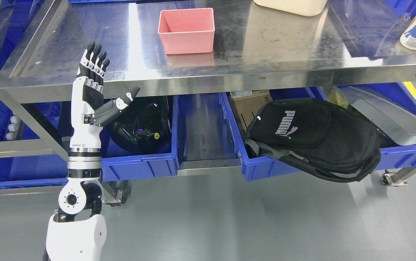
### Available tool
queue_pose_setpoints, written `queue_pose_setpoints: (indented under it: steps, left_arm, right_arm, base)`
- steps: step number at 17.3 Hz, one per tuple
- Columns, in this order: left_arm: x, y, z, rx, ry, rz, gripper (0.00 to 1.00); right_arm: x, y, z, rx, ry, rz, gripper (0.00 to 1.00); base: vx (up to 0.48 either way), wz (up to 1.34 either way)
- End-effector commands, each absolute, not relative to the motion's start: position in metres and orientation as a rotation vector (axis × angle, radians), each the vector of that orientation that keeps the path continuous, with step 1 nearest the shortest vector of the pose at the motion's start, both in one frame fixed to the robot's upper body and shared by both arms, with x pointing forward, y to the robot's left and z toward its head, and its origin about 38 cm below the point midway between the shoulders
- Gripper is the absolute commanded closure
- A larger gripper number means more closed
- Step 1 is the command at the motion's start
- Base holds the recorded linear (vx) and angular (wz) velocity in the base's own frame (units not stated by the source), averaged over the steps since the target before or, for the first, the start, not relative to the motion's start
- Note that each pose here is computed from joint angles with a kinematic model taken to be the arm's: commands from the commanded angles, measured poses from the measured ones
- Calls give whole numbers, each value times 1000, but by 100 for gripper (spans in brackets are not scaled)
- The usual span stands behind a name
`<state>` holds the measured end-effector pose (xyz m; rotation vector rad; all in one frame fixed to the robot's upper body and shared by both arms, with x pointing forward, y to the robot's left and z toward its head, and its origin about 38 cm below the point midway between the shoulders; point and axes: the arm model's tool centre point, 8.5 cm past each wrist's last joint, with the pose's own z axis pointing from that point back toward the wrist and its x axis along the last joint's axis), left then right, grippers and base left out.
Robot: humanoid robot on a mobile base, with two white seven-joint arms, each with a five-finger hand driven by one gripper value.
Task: Place storage box into left shelf container
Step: 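Raise the left hand up to the pink box on the shelf top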
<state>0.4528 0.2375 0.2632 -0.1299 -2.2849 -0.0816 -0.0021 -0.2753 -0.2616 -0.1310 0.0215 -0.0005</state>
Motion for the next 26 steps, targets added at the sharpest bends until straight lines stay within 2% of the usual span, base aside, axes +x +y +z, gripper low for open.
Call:
queue_pose_setpoints:
  steps: [1,4,7,12,17,23,26]
  left_arm:
    - [457,266,269,-60,-2283,-36,0]
    - [466,266,311,-82,-2362,-105,0]
    - [485,259,356,-108,-2313,-424,0]
    - [530,276,405,88,-1967,-1000,0]
    - [583,224,393,177,-1611,-1284,0]
    - [603,143,360,141,-1464,-1385,0]
    - [614,142,352,237,-1482,-1341,0]
  right_arm:
    - [-2,-287,-261,-148,13,-3,0]
    - [-2,-287,-261,-148,13,-3,0]
    - [-2,-287,-261,-148,13,-3,0]
    - [-2,-287,-261,-148,13,-3,0]
    - [-2,-287,-261,-148,13,-3,0]
    - [-2,-287,-261,-148,13,-3,0]
    - [-2,-287,-261,-148,13,-3,0]
  base:
    - [0,0]
    - [0,0]
    - [0,0]
    - [0,0]
    - [0,0]
    - [0,0]
    - [0,0]
